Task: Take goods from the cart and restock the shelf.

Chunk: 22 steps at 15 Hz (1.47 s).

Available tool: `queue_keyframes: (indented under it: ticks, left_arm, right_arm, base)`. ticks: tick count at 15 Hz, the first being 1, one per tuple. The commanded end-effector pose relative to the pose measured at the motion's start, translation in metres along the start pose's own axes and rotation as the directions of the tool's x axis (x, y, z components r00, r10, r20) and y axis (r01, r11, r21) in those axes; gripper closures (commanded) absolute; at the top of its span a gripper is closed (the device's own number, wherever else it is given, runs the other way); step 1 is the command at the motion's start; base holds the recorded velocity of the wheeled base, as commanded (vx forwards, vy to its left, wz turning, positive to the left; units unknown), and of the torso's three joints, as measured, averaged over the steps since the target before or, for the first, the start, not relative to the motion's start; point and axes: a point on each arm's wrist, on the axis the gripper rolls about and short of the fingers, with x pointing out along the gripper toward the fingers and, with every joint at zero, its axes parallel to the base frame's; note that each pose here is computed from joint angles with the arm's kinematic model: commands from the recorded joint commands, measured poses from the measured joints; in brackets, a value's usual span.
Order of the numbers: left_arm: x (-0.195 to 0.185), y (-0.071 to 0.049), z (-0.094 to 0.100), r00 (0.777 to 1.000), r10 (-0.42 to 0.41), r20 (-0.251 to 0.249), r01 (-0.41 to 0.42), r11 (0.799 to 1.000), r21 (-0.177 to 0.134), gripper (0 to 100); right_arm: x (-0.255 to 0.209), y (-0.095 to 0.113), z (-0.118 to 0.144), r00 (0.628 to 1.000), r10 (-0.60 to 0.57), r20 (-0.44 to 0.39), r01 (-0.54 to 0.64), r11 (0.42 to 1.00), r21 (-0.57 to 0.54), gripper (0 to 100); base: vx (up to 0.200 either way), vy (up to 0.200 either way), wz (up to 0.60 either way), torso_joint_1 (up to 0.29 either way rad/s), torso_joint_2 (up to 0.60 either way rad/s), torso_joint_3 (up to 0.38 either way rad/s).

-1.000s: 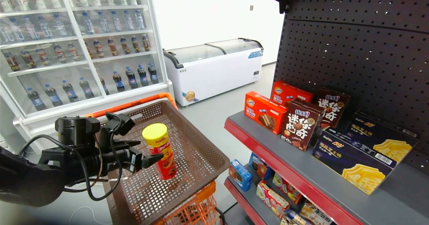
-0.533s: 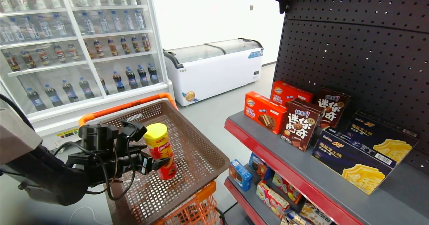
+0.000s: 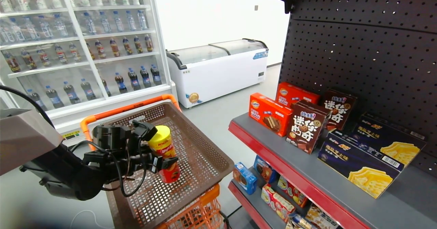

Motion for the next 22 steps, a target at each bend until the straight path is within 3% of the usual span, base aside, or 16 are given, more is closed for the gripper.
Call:
queue_keyframes:
  ticks: [1, 6, 7, 14, 17, 19, 22]
  left_arm:
    - [0.009, -0.002, 0.001, 1.000, -0.012, -0.001, 0.012, 1.000, 0.003, 0]
    - [0.017, -0.009, 0.002, 0.999, -0.046, 0.006, 0.046, 0.999, 0.011, 0]
    - [0.018, -0.009, 0.001, 0.998, -0.056, 0.007, 0.056, 0.998, 0.011, 100]
    - [0.014, -0.016, 0.006, 0.998, -0.058, 0.030, 0.057, 0.998, 0.037, 100]
    - [-0.003, -0.020, 0.029, 0.995, -0.016, 0.100, 0.010, 0.998, 0.061, 100]
    - [-0.025, -0.025, 0.053, 0.975, -0.012, 0.223, -0.008, 0.996, 0.087, 100]
    - [-0.055, -0.029, 0.068, 0.955, 0.011, 0.297, -0.042, 0.994, 0.098, 100]
  right_arm:
    - [0.000, 0.000, 0.000, 1.000, 0.000, -0.001, 0.000, 1.000, 0.000, 0]
    - [0.000, 0.000, 0.000, 1.000, 0.000, -0.001, 0.000, 1.000, 0.000, 0]
    - [0.000, 0.000, 0.000, 1.000, 0.000, -0.001, 0.000, 1.000, 0.000, 0]
    - [0.000, 0.000, 0.000, 1.000, 0.000, -0.001, 0.000, 1.000, 0.000, 0]
    - [0.000, 0.000, 0.000, 1.000, 0.000, -0.001, 0.000, 1.000, 0.000, 0]
    - [0.000, 0.000, 0.000, 1.000, 0.000, -0.001, 0.000, 1.000, 0.000, 0]
    - [0.000, 0.000, 0.000, 1.000, 0.000, -0.001, 0.000, 1.000, 0.000, 0]
  base:
    - [0.000, 0.000, 0.00, 0.000, 0.00, 0.000]
    - [0.000, 0.000, 0.00, 0.000, 0.00, 0.000]
    - [0.000, 0.000, 0.00, 0.000, 0.00, 0.000]
    - [0.000, 0.000, 0.00, 0.000, 0.00, 0.000]
    - [0.000, 0.000, 0.00, 0.000, 0.00, 0.000]
    - [0.000, 0.000, 0.00, 0.000, 0.00, 0.000]
    - [0.000, 0.000, 0.00, 0.000, 0.00, 0.000]
